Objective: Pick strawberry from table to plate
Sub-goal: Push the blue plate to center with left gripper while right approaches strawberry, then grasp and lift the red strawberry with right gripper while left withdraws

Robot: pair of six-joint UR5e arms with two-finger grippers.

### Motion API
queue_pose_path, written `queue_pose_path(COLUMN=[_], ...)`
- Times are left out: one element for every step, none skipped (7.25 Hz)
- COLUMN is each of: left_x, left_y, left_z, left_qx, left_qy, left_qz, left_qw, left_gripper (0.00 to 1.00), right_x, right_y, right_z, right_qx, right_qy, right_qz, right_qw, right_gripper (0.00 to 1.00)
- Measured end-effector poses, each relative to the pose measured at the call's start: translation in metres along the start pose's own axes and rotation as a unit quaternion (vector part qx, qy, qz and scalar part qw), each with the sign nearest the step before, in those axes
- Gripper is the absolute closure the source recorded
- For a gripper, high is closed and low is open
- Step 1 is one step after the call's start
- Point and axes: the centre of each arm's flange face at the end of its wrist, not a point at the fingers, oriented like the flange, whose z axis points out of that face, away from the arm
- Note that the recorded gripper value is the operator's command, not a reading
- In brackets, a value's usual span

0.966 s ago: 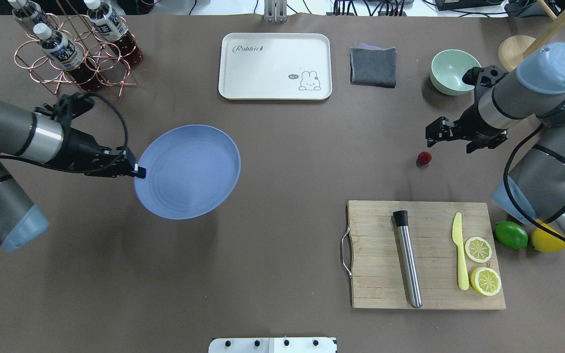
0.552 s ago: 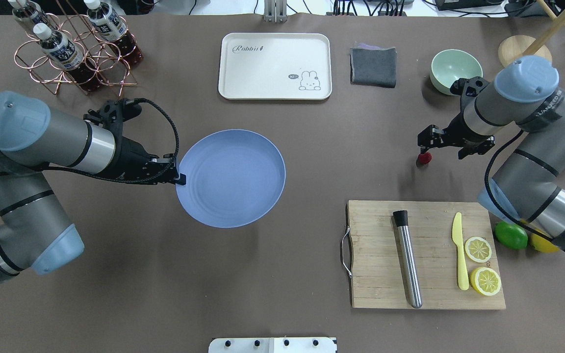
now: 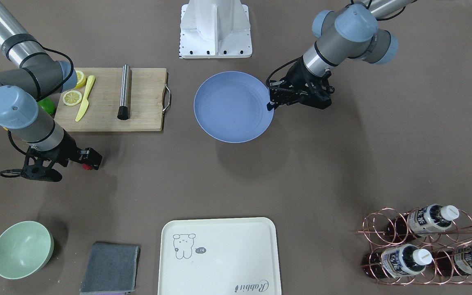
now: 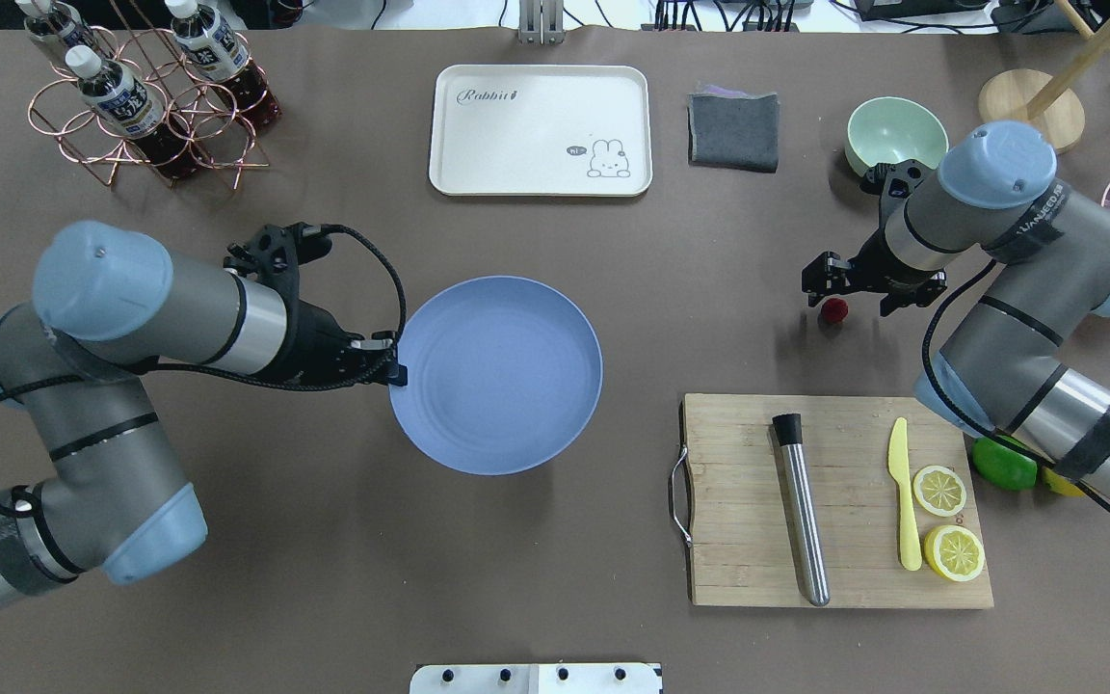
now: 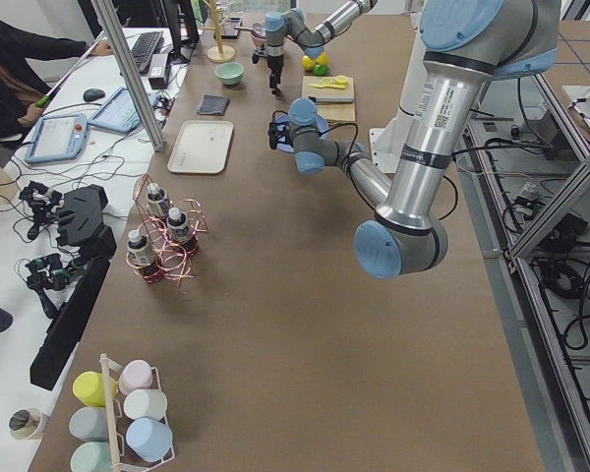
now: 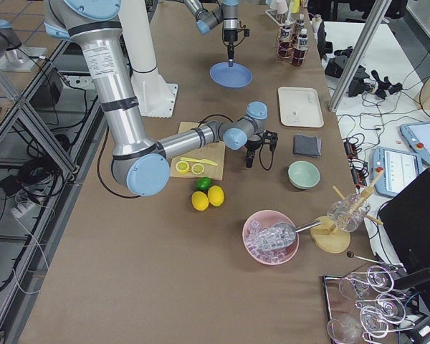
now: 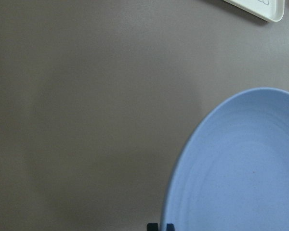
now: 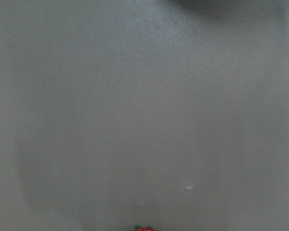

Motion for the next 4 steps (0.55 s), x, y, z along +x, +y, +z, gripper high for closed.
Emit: queue_pose_path(left_x=[0.005, 0.006, 0.006, 0.005], left_y=[0.015, 0.025, 0.034, 0.038], left_z=[0.014, 0.024, 0.032, 0.036], left_qx=[0.002, 0.002, -0.002, -0.004], left_qy=[-0.006, -0.010, -0.013, -0.016], left_qz=[0.005, 0.008, 0.010, 0.011], left_qw=[1.0000, 0.9999, 0.9999, 0.9998], left_gripper=[1.00, 1.00, 1.00, 1.00], right_x=[-0.001, -0.002, -0.004, -0.008], right_y=[0.001, 0.003, 0.005, 0.009], right_z=[0.001, 0.003, 0.005, 0.008], right_qx=[0.000, -0.001, -0.002, -0.004], right_qy=[0.001, 0.001, 0.002, 0.002], right_qz=[0.000, 0.002, 0.004, 0.008], right_qw=[1.0000, 1.0000, 1.0000, 1.0000], right_gripper=[0.00, 0.01, 0.08, 0.44])
